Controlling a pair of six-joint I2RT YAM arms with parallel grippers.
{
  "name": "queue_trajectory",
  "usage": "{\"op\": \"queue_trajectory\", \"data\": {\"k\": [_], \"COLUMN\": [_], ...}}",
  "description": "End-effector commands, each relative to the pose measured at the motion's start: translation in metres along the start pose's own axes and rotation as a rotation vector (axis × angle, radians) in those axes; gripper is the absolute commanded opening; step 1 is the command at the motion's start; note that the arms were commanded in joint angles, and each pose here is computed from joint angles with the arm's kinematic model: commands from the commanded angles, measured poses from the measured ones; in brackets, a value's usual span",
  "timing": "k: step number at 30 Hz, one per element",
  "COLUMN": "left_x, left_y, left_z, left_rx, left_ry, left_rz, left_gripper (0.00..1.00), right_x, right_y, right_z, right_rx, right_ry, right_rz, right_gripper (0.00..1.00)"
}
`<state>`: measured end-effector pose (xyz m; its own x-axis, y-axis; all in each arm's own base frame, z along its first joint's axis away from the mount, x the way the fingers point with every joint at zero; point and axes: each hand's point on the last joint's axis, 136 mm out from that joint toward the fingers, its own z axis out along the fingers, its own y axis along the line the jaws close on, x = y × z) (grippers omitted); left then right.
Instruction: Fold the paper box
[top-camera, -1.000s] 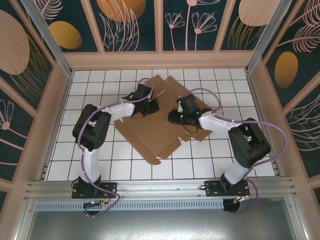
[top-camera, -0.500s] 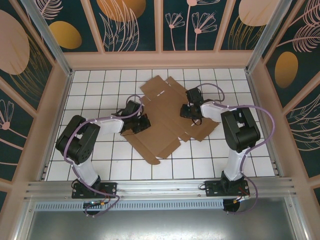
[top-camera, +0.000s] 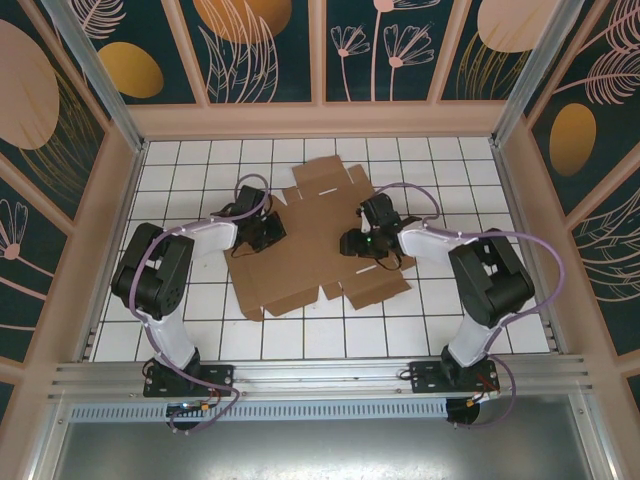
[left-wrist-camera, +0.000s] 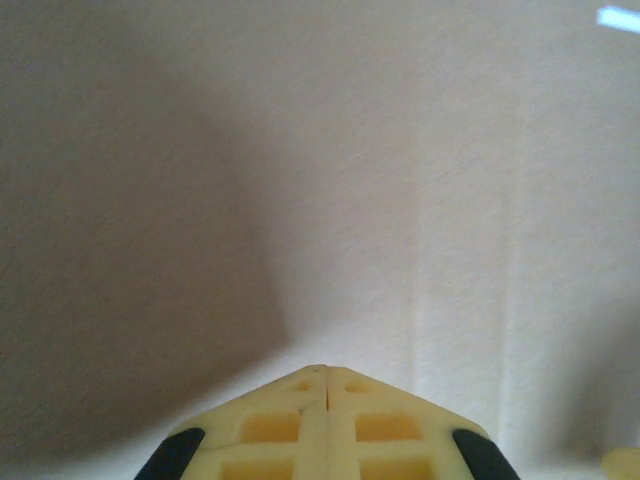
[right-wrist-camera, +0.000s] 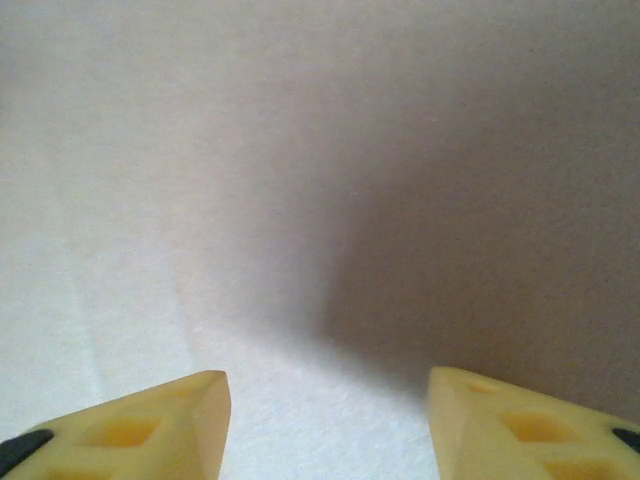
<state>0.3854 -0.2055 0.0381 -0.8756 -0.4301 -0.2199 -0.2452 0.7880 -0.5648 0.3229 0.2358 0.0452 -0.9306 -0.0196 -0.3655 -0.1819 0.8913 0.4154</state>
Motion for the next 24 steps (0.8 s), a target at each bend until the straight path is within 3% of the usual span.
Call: {"op": "queue_trajectory", "data": {"k": [1, 2, 3, 6, 9, 12, 16, 22, 24], "left_x": [-0.005, -0.004, -0.002, 0.006, 0.015, 0.028, 0.042, 0.047, 0.047], "left_y": [-0.019, -0.025, -0.032, -0.044, -0.035, -0.025, -0.011, 0.002, 0.007], "left_z": [-0.002, -0.003, -0.003, -0.002, 0.003, 0.01, 0.02, 0.032, 0.033], "left_rx": [0.028, 0.045, 0.061, 0.076, 0.092, 0.115, 0.113, 0.084, 0.077], "left_ry": [0.019, 0.029, 0.033, 0.04, 0.059, 0.077, 0.116, 0.138, 0.139], "left_rz": [0.077, 0.087, 0.104, 0.136, 0.084, 0.037, -0.003, -0.011, -0.018], "left_gripper": [0.0, 0.0, 0.0, 0.0, 0.0, 0.0, 0.0, 0.0, 0.0], "right_x": [-0.034, -0.046, -0.057, -0.088, -0.107, -0.116, -0.12, -0.108, -0.1], "right_y": [0.019, 0.016, 0.012, -0.013, -0.054, -0.08, -0.092, -0.073, -0.072], "right_z": [-0.042, -0.052, -0.059, -0.069, -0.053, -0.031, -0.016, -0.006, 0.002], "right_rx": [-0.047, -0.045, -0.043, 0.026, 0.15, 0.163, 0.001, -0.364, -0.409], "right_ry": [-0.118, -0.153, -0.176, -0.233, -0.188, -0.113, -0.06, 0.033, 0.072], "right_rz": [-0.056, -0.055, -0.05, -0.053, -0.072, -0.089, -0.053, 0.05, 0.082], "right_gripper": [0.76, 0.86, 0.88, 0.88, 0.88, 0.89, 0.9, 0.89, 0.87]}}
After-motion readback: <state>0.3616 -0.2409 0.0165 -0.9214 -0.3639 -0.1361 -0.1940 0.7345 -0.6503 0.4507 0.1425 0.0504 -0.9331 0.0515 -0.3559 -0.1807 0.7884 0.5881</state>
